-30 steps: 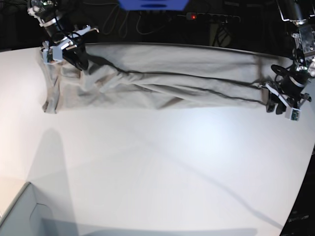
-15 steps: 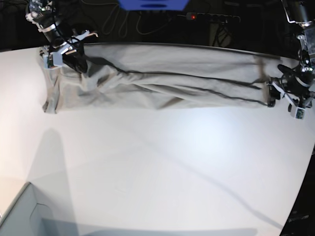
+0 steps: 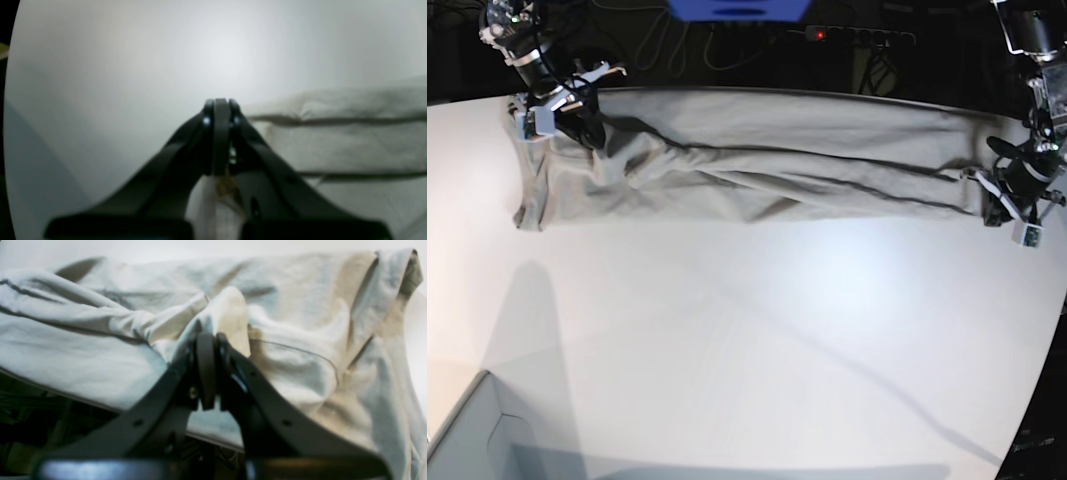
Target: Layout the t-shirt on the table in an organized manner, then fold the t-shirt properly
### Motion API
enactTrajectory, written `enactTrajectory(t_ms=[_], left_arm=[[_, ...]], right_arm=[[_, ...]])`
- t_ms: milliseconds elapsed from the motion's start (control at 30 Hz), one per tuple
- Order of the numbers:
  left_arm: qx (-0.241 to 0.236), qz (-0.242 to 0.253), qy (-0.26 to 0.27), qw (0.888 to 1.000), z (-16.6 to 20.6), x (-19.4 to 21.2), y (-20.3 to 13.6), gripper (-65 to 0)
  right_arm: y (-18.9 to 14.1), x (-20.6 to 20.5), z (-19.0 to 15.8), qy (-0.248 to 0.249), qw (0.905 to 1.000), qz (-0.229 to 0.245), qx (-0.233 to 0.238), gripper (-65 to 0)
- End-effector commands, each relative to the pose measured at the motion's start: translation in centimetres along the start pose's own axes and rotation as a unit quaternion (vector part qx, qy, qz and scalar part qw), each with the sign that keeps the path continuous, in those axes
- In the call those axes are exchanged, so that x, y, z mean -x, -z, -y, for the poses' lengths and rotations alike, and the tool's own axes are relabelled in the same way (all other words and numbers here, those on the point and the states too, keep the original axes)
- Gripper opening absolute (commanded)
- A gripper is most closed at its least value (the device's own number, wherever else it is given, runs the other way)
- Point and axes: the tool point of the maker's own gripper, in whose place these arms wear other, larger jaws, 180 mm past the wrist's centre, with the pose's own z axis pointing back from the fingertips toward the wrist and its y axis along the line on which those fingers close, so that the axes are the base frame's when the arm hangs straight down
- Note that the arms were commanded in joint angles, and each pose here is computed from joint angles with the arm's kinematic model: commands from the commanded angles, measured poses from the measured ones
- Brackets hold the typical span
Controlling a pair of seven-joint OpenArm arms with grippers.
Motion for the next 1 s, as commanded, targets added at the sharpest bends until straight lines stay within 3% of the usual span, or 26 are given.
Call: enactTrajectory(t_ms=[0,333,400,500,567,633,767,967], left_arm=[[-0.006,0.025,0.007,1.0,-0.9,-1.8,-0.3,-64.0],[-0.011,0.052,0.031,0.998,-0.7,-3.9,-1.5,-62.8],[-0.011,0.051,0.032,0.998,-0.7,-3.9,-1.4,-54.2],[-0.012,0.022,0.03,0.999,-0.9,-2.8,-1.4,-34.4],[-0.012,0.015,0.03,0.999,-1.0,-2.5,-1.4,-25.6],[-0.012,0.01,0.027,1.0,-1.1,-2.1,-1.3,-25.3],[-0.009,-0.003,0.016,1.0,-1.4,-1.3,-0.7,-31.3],[0.037,-0.017,0.021,0.999,-0.1,-0.5,0.0,-32.1]], right_arm=[[-0.2,-1.0,-0.1,-0.002,0.9998,0.02,-0.007,-65.0],[-0.2,-1.0,-0.1,-0.002,0.9998,0.02,-0.007,-65.0],[-0.2,-1.0,-0.1,-0.002,0.9998,0.02,-0.007,-65.0],[-0.2,-1.0,-0.1,-0.002,0.9998,0.02,-0.007,-65.0],[-0.2,-1.0,-0.1,-0.002,0.9998,0.02,-0.007,-65.0],[-0.2,-1.0,-0.1,-0.002,0.9998,0.02,-0.007,-65.0],[-0.2,-1.0,-0.2,0.0,0.9998,0.02,-0.007,-65.0],[-0.2,-1.0,-0.1,-0.001,0.9998,0.018,-0.007,-65.0]])
